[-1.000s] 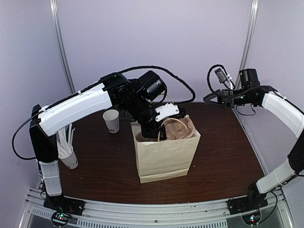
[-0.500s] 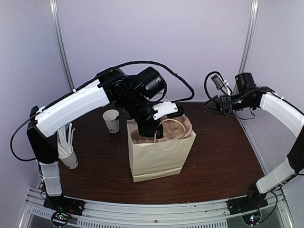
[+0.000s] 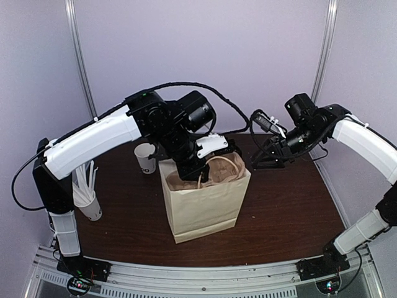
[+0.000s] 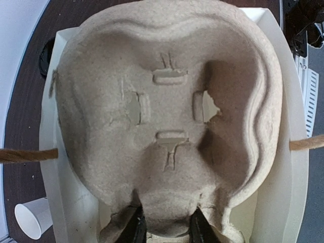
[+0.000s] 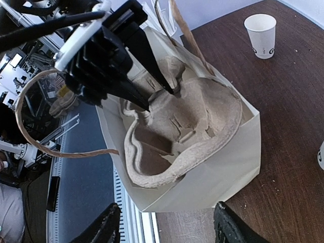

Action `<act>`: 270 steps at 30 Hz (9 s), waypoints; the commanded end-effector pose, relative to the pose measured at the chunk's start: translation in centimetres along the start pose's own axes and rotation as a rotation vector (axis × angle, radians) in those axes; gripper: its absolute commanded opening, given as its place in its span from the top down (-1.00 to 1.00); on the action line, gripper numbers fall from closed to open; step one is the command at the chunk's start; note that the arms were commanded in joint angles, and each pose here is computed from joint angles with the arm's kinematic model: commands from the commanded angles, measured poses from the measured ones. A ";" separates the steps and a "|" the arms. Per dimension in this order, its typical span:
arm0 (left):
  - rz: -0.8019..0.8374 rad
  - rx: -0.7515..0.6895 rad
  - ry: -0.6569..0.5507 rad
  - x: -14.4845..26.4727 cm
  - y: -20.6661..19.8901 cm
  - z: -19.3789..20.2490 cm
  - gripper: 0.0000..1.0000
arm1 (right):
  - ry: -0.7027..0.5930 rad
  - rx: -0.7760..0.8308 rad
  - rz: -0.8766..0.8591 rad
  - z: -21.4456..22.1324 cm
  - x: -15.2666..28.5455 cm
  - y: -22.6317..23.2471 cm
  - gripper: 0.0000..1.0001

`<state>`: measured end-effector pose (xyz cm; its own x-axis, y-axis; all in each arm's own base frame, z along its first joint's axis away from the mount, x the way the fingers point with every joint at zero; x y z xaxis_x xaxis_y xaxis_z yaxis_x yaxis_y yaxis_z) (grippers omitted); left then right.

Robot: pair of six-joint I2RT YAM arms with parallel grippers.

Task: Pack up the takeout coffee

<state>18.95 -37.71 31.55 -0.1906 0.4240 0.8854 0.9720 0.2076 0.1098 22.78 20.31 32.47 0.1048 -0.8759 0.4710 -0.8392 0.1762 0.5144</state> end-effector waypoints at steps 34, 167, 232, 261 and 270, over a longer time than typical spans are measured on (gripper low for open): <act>-0.090 0.159 -0.020 4.0 0.2 1.4 0.89 | 0.067 -0.203 0.209 -3.0 -3.8 -1.9 -0.02; 0.022 0.290 0.340 -2.1 -1.5 5.7 1.00 | 0.117 -0.004 0.651 -5.0 -3.5 -0.7 -0.09; 0.072 0.350 0.431 -14.1 -0.9 9.9 0.01 | 0.130 -0.026 0.622 -4.6 -3.5 -1.2 -0.15; -0.068 0.275 0.096 1.4 1.4 3.8 -0.95 | 0.152 0.118 0.457 -4.0 -2.8 1.7 -0.30; -0.112 0.252 -0.043 4.6 1.7 3.1 -0.95 | 0.144 0.128 0.343 -4.2 -3.0 2.8 -0.33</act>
<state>18.88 -32.60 33.10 -0.2555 0.3786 0.8896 0.8824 0.4673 0.0545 23.37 25.49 34.74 -0.1847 -0.6649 0.7237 -0.8782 0.4422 0.1822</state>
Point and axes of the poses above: each gripper's point midway between its finger pads, its own x axis back along the fingers, its own y axis along the line the jaws close on, z = x × y, the point moved 7 cm from there along x, back along the fingers, and after that the axes turned 4 degrees about -x, right-handed, at the moved point
